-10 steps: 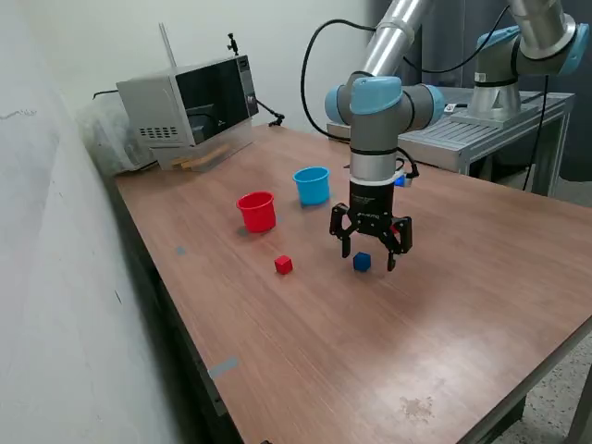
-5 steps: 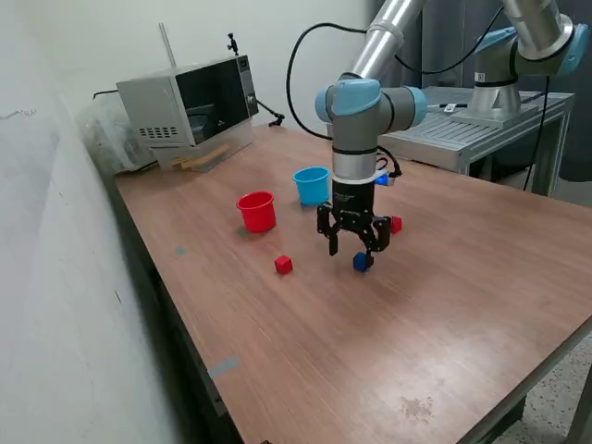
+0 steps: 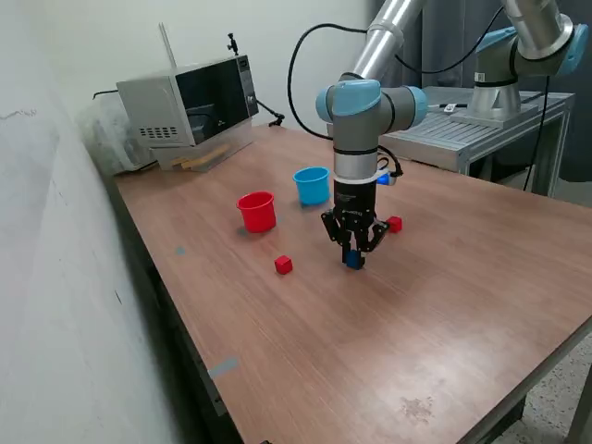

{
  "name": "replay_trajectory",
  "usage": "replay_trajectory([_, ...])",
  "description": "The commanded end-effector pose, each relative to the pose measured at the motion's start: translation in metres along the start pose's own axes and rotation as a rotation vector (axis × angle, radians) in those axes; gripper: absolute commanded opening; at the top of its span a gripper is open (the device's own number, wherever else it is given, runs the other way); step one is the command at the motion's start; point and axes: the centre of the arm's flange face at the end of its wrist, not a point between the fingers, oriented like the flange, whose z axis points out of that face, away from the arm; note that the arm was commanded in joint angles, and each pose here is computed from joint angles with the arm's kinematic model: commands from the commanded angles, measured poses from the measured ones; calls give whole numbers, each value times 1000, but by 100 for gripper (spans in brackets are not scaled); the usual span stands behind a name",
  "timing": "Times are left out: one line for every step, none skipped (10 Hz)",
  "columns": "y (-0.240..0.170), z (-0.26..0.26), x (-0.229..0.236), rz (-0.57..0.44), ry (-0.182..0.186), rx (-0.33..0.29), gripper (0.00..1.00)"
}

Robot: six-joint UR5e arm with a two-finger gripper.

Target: Place red objects in the red bin, and blue objects in the blue bin.

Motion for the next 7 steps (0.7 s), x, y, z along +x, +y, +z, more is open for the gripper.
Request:
replay_trajectory([-3,-4,5,-9,-9,12,0])
replay_trajectory([-11,-32,6,-10,-19,-1,0])
replay_trajectory([-23,-67,6,-13,-23,-11,0])
replay_trajectory([-34,-112,5,-4,-24,-9,0])
replay_trajectory([-48,-185,3,12,-43,-80,0])
replay_trajectory([-70,-220,-22,83,-53,-88,0])
replay_trajectory([-94,-234,-60,160,-60,-64,0])
